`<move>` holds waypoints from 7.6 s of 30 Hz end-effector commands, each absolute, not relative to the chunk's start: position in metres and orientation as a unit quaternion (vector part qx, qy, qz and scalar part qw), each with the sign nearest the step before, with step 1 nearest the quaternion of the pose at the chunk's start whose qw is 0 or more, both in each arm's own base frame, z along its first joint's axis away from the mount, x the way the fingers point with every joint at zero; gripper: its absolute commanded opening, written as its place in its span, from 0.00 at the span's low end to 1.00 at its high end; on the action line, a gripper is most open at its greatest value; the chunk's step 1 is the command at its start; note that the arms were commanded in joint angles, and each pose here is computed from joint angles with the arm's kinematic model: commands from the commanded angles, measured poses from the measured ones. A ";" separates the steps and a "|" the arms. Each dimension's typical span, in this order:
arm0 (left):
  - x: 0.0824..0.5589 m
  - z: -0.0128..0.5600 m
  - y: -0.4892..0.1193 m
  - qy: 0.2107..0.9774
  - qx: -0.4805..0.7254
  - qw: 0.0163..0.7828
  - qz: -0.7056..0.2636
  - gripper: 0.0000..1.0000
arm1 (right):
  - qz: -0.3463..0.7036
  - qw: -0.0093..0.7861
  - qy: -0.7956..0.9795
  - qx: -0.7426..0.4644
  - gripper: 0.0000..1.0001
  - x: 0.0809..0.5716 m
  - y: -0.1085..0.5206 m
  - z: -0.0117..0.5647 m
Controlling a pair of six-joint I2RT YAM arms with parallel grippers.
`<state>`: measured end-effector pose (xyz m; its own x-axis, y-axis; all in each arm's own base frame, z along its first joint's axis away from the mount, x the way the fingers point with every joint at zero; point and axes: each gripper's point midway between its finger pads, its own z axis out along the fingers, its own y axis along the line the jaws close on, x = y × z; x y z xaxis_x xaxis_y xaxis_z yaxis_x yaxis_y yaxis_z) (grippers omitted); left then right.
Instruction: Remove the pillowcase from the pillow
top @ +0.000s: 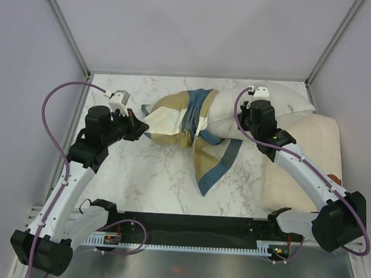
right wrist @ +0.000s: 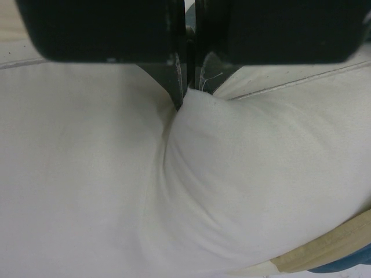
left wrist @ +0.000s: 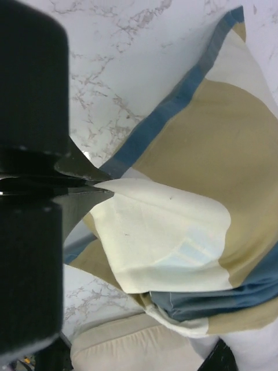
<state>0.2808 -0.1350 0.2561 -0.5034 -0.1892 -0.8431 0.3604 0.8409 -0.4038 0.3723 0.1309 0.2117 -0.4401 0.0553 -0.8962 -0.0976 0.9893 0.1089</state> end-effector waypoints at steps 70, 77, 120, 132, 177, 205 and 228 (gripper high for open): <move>0.302 0.250 -0.192 0.822 0.150 0.535 -0.122 0.47 | 0.122 0.535 0.836 0.014 0.00 0.384 0.129 0.229; 0.292 0.258 -0.164 0.831 0.133 0.535 -0.080 0.13 | 0.117 0.539 0.834 0.018 0.00 0.385 0.126 0.231; 0.262 0.255 -0.173 0.779 0.297 0.538 -0.122 0.78 | 0.162 0.534 0.830 0.025 0.00 0.394 0.135 0.244; 0.310 0.224 -0.165 0.811 0.279 0.515 -0.017 0.73 | 0.170 0.531 0.830 0.023 0.00 0.391 0.138 0.239; 0.305 0.251 0.052 0.816 -0.108 0.536 0.186 0.02 | 0.106 0.542 0.826 0.118 0.00 0.438 0.029 0.249; 0.262 0.313 -0.202 0.793 0.065 0.542 -0.270 0.66 | 0.222 0.531 0.817 -0.023 0.00 0.388 0.197 0.257; 0.318 0.205 -0.168 0.847 0.019 0.531 0.028 0.46 | 0.270 0.536 0.798 -0.061 0.00 0.323 0.241 0.274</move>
